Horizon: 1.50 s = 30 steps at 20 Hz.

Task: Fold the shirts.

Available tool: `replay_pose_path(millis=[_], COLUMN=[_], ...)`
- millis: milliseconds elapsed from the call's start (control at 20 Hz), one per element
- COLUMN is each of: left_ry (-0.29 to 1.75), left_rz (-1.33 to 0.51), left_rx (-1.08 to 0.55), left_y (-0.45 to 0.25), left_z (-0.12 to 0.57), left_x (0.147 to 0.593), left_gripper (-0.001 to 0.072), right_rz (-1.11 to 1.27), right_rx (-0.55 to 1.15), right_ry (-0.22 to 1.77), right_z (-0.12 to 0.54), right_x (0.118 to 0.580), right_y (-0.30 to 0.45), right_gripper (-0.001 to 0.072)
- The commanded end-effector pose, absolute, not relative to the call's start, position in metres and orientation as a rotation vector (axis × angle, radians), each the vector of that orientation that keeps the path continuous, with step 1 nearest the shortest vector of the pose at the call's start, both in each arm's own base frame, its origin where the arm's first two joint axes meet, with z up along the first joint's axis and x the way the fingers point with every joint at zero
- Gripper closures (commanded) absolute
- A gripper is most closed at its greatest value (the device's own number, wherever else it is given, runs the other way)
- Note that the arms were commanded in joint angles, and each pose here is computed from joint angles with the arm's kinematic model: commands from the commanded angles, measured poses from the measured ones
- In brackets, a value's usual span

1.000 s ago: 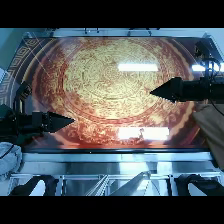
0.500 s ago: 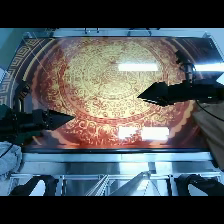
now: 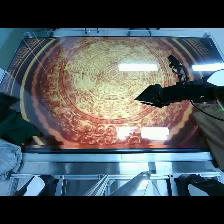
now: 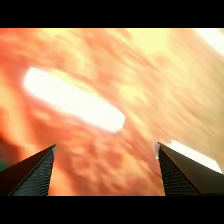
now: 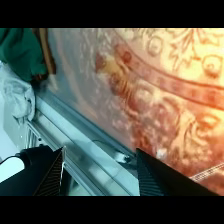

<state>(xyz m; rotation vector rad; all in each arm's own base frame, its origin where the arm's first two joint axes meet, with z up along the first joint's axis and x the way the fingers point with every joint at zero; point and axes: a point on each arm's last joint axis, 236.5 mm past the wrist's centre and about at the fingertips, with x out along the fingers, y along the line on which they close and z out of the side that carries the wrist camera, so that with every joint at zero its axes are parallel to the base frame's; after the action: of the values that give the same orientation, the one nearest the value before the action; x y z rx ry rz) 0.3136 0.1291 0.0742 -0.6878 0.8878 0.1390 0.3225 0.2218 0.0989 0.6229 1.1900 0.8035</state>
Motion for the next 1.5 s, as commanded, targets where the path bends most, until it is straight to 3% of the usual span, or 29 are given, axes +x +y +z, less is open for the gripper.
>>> replay_pose_path(millis=[0, 250, 600, 650, 700, 750, 900, 1050, 1200, 1300, 1350, 1450], left_ry=[0.910, 1.141, 1.212, 1.221, 1.217, 1.221, 1.125, 0.846, 0.622, 0.644, 0.682, 0.763], left_rz=[0.470, 0.544, 0.429, 0.402, 0.382, 0.348, 0.171, -0.251, -0.672, -0.820, -0.892, -1.017], left_rx=[-0.671, -0.634, -0.545, -0.527, -0.503, -0.477, -0.484, -0.499, -0.435, -0.355, -0.349, -0.328], left_y=[0.261, 0.311, 0.300, 0.291, 0.285, 0.275, 0.222, 0.094, -0.053, -0.119, -0.150, -0.202], left_z=[0.051, -0.013, -0.077, -0.081, -0.081, -0.077, -0.020, 0.123, 0.255, 0.275, 0.274, 0.258], left_x=[0.254, 0.199, 0.264, 0.275, 0.287, 0.297, 0.362, 0.439, 0.437, 0.412, 0.397, 0.372], left_gripper=[-0.0013, -0.0013, -0.0008, 0.0072, 0.0315, 0.0706, 0.0687, 0.0686, 0.0686, 0.0686, 0.0686, 0.0685], right_rz=[0.815, 0.777, 0.751, 0.751, 0.750, 0.750, 0.753, 0.770, 0.813, 0.835, 0.834, 0.794], right_rx=[0.596, 0.608, 0.624, 0.625, 0.625, 0.625, 0.625, 0.621, 0.619, 0.625, 0.635, 0.685], right_ry=[1.171, 1.151, 1.163, 1.165, 1.166, 1.165, 1.168, 1.190, 1.251, 1.285, 1.292, 1.293], right_z=[0.096, 0.087, 0.075, 0.074, 0.074, 0.074, 0.074, 0.074, 0.075, 0.076, 0.077, 0.079], right_x=[0.326, 0.341, 0.349, 0.349, 0.349, 0.349, 0.348, 0.342, 0.325, 0.317, 0.316, 0.321], right_y=[0.222, 0.219, 0.218, 0.218, 0.218, 0.218, 0.219, 0.220, 0.219, 0.207, 0.196, 0.169], right_gripper=[0.0207, 0.0207, 0.0207, 0.0207, 0.0207, 0.0207, 0.0207, 0.0208, 0.0219, 0.0573, 0.0631, 0.0631])
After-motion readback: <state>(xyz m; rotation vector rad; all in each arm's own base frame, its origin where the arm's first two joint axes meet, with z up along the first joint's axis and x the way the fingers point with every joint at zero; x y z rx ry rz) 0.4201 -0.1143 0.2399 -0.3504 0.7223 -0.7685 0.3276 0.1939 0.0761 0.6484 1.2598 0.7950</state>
